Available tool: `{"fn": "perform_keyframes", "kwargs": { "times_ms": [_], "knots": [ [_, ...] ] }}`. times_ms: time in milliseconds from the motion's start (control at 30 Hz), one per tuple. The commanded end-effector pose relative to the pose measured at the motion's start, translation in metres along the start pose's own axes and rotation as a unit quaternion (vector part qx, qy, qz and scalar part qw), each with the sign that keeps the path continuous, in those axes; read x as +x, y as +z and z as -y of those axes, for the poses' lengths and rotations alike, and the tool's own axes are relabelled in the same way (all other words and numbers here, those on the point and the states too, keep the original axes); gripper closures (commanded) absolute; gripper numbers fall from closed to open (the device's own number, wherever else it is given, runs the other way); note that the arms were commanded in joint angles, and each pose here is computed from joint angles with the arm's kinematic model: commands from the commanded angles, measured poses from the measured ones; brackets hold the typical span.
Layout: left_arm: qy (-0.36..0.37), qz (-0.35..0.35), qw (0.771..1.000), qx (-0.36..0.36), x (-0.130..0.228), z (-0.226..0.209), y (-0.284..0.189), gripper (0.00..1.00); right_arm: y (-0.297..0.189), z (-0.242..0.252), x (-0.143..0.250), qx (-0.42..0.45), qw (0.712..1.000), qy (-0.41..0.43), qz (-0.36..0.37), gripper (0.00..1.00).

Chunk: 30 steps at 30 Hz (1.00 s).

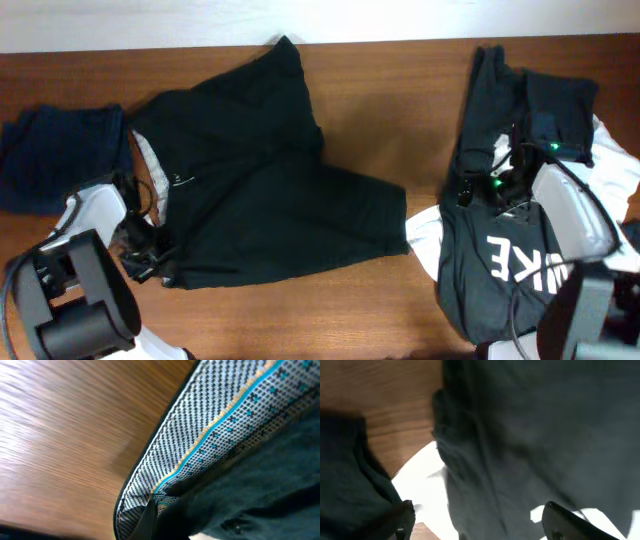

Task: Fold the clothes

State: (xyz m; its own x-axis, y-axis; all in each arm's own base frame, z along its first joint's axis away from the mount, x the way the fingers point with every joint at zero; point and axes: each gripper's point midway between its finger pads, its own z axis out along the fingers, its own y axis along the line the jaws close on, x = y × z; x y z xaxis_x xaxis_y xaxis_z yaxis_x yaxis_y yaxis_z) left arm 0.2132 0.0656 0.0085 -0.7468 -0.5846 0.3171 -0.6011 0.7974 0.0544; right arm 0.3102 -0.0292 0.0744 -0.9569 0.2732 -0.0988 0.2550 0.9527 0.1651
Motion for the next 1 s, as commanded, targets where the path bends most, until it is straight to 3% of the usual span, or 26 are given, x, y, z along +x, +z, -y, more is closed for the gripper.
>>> {"fn": "perform_keyframes", "kwargs": {
  "times_ms": [0, 33, 133, 200, 233, 333, 367, 400, 433, 500, 600, 667, 767, 867, 900, 967],
  "knots": [
    [-0.010, 0.012, 1.000, 0.000, -0.002, -0.004, -0.003, 1.00, 0.031, -0.026, -0.014, -0.090, 0.995, -0.039, -0.013, 0.32],
    [-0.010, 0.011, 1.000, 0.002, -0.002, -0.003, -0.003, 1.00, 0.047, -0.027, -0.021, -0.098, 0.994, -0.039, -0.014, 0.39],
    [-0.010, 0.014, 1.000, 0.003, -0.003, -0.003, -0.003, 1.00, 0.101, -0.013, -0.016, -0.086, 0.994, -0.035, -0.058, 0.42],
    [-0.010, 0.014, 1.000, 0.003, -0.003, -0.003, -0.003, 1.00, 0.121, 0.050, -0.003, 0.058, 0.993, 0.040, -0.092, 0.53],
    [-0.010, 0.015, 1.000, 0.003, -0.003, -0.003, -0.003, 1.00, 0.108, 0.111, 0.000, 0.184, 0.969, 0.146, -0.078, 0.53],
    [-0.009, 0.017, 1.000, 0.004, -0.004, -0.002, -0.003, 0.99, 0.067, 0.164, -0.030, 0.167, 0.951, 0.257, -0.035, 0.52],
    [-0.009, 0.017, 1.000, 0.003, -0.004, -0.003, -0.003, 0.99, 0.024, 0.185, -0.067, 0.160, 0.945, 0.285, 0.009, 0.47],
    [-0.009, 0.016, 1.000, 0.001, -0.004, -0.003, -0.003, 0.99, 0.012, 0.181, -0.078, 0.146, 0.949, 0.279, 0.019, 0.47],
    [-0.009, 0.014, 1.000, 0.000, -0.003, -0.004, -0.003, 0.99, -0.005, 0.147, -0.105, 0.061, 0.974, 0.214, 0.035, 0.46],
    [-0.004, 0.015, 1.000, -0.009, -0.003, -0.007, -0.003, 0.99, -0.017, 0.058, -0.120, -0.100, 0.992, 0.068, 0.032, 0.39],
    [-0.004, 0.022, 1.000, -0.020, -0.006, -0.011, -0.003, 0.99, 0.004, -0.055, -0.098, -0.142, 0.987, -0.079, -0.016, 0.28],
    [-0.004, 0.023, 1.000, -0.015, -0.006, -0.009, -0.003, 0.99, 0.015, -0.126, -0.101, -0.150, 0.976, -0.160, 0.011, 0.24],
    [-0.004, 0.021, 1.000, -0.010, -0.006, -0.007, -0.003, 0.99, 0.041, -0.209, -0.113, -0.184, 0.967, -0.165, 0.059, 0.17],
    [-0.004, 0.020, 1.000, -0.005, -0.005, -0.005, -0.003, 0.99, 0.084, -0.288, -0.113, -0.243, 0.942, -0.208, 0.099, 0.17],
    [-0.004, 0.020, 1.000, -0.005, -0.005, -0.005, -0.003, 1.00, 0.107, -0.332, -0.110, -0.274, 0.921, -0.242, 0.134, 0.17],
    [-0.004, 0.020, 1.000, -0.005, -0.005, -0.006, -0.003, 0.99, 0.121, -0.353, -0.105, -0.288, 0.909, -0.262, 0.151, 0.17]
  ]
}}
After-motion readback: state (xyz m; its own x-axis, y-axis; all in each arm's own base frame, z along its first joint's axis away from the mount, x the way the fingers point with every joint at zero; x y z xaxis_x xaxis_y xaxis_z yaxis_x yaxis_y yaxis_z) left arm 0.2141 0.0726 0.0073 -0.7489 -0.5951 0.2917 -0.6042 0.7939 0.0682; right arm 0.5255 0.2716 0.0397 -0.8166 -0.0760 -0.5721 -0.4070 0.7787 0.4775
